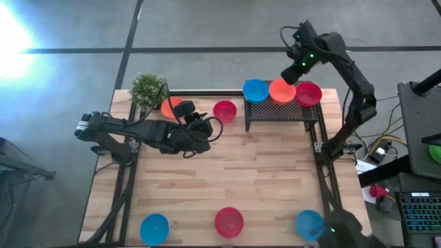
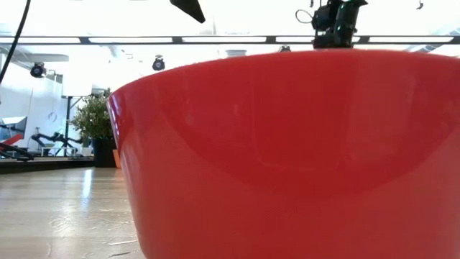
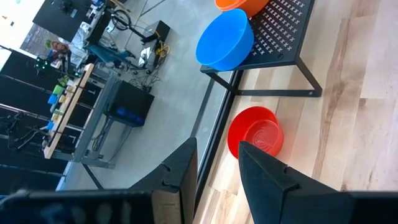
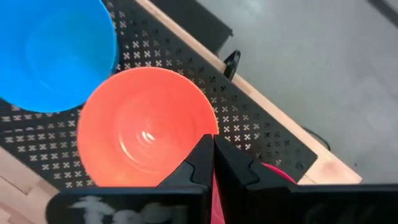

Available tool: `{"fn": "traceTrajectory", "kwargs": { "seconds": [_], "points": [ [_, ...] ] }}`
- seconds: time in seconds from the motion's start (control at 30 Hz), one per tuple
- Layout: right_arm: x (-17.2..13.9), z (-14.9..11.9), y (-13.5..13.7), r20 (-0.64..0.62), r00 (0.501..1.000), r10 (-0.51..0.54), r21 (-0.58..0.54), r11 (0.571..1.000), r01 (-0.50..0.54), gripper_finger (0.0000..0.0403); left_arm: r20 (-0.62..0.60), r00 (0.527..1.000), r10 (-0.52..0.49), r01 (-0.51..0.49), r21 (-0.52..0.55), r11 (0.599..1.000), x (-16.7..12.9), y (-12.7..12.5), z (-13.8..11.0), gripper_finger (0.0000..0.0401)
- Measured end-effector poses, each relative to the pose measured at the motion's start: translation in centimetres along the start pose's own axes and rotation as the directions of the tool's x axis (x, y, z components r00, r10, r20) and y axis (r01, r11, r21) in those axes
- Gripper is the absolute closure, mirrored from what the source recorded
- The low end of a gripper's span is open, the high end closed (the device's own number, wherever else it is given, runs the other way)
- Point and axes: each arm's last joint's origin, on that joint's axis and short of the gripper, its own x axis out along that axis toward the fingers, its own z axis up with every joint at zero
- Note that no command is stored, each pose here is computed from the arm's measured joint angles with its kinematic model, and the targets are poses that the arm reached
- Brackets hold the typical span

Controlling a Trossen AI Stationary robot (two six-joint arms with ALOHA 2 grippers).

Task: Pick & Place Mini bowls
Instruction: Stack the orange bowl on the orange bowl

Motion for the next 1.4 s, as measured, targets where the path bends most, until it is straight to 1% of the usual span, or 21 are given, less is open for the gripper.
{"fn": "traceTrajectory", "kwargs": {
  "seconds": [0.1,0.3,0.43,0.57,0.73,0.83,0.9,1.03,1.17,1.23,1.33,1.4],
  "points": [
    [-2.1,-1.1,0.3,0.058,0.998,-0.005,0.020,1.000,0.004,0.0394,-0.001,1.000,0.001,-0.001,-0.016,1.000,0.0,0.0,0.0,0.0286],
    [-6.6,-4.0,2.0,0.191,0.981,0.006,0.015,1.000,-0.009,0.0394,-0.014,1.000,0.013,-0.015,-0.103,0.995,0.3,0.7,-0.2,0.0286],
    [-9.4,-6.4,3.5,0.285,0.958,0.038,-0.010,0.999,-0.037,0.0394,-0.041,0.999,0.029,-0.035,-0.159,0.987,0.7,1.5,-0.5,0.0286],
    [-11.5,-9.0,4.9,0.377,0.921,0.092,-0.033,0.996,-0.086,0.0394,-0.062,0.997,0.042,-0.055,-0.225,0.973,1.1,2.5,-0.8,0.0286],
    [-12.8,-11.7,6.3,0.455,0.872,0.179,-0.092,0.984,-0.154,0.0394,-0.134,0.989,0.057,-0.091,-0.266,0.960,2.0,3.9,-1.8,0.0286],
    [-12.9,-12.8,7.0,0.490,0.840,0.232,-0.139,0.972,-0.188,0.0394,-0.208,0.975,0.075,-0.137,-0.303,0.943,2.9,4.8,-2.7,0.0286],
    [-12.6,-13.4,7.4,0.498,0.827,0.262,-0.163,0.965,-0.207,0.0394,-0.257,0.965,0.054,-0.142,-0.338,0.930,3.6,5.4,-3.3,0.0286],
    [-11.7,-14.4,7.8,0.482,0.825,0.296,-0.203,0.953,-0.224,0.0394,-0.351,0.935,-0.054,-0.115,-0.443,0.889,5.3,6.5,-4.7,0.0286],
    [-10.8,-14.9,8.1,0.477,0.822,0.311,-0.211,0.948,-0.237,0.0394,-0.416,0.893,-0.173,-0.103,-0.563,0.820,7.1,7.5,-6.1,0.0286],
    [-10.4,-14.9,8.1,0.476,0.823,0.311,-0.212,0.948,-0.237,0.0394,-0.446,0.868,-0.217,-0.116,-0.609,0.785,8.0,7.8,-7.0,0.0286],
    [-10.0,-14.9,8.2,0.478,0.820,0.313,-0.213,0.948,-0.238,0.0394,-0.493,0.829,-0.264,-0.160,-0.662,0.732,9.2,8.1,-8.5,0.0286],
    [-10.0,-14.9,8.2,0.478,0.820,0.314,-0.213,0.948,-0.238,0.0394,-0.521,0.798,-0.302,-0.179,-0.684,0.707,10.0,8.2,-9.6,0.0286]
  ]
}}
